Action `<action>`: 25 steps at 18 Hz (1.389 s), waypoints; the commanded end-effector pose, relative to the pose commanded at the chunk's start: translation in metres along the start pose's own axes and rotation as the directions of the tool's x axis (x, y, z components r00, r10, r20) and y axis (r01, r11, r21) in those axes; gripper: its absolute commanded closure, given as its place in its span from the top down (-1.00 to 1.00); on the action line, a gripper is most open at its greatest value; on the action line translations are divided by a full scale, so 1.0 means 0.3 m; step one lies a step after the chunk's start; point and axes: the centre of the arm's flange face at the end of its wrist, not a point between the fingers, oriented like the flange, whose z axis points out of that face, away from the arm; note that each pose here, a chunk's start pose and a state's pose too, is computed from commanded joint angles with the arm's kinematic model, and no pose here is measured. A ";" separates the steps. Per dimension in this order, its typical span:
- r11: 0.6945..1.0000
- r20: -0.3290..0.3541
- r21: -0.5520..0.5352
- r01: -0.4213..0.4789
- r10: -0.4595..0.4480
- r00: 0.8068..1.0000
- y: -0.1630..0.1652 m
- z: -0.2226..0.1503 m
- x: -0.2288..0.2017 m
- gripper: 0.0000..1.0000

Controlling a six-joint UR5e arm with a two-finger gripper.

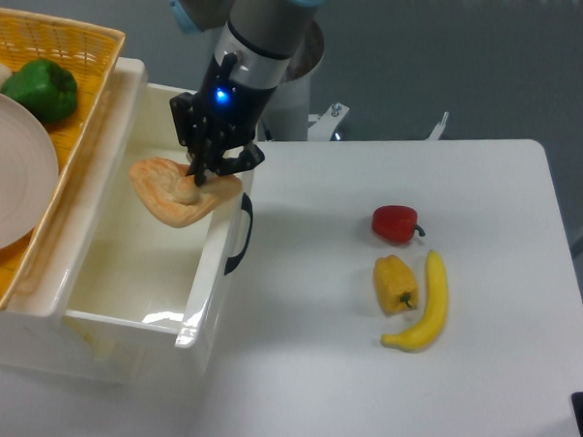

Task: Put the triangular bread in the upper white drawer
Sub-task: 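Move the flatbread over the drawer interior and lower it, then open the gripper to release the flatbread into the drawer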

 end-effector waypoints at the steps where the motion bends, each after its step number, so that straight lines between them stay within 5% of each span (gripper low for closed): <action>1: 1.000 -0.002 -0.001 -0.001 0.001 1.000 0.000 0.003 0.002 -0.89; 3: 1.000 -0.005 -0.004 0.000 0.000 1.000 0.004 0.012 -0.001 -0.60; 10: 1.000 -0.006 -0.006 -0.005 0.005 1.000 0.003 0.018 -0.003 -0.08; 19: 1.000 -0.004 -0.004 -0.018 0.018 1.000 -0.009 0.017 0.012 -0.08; 25: 0.999 0.041 0.018 0.040 -0.041 0.998 0.056 -0.052 -0.107 -0.08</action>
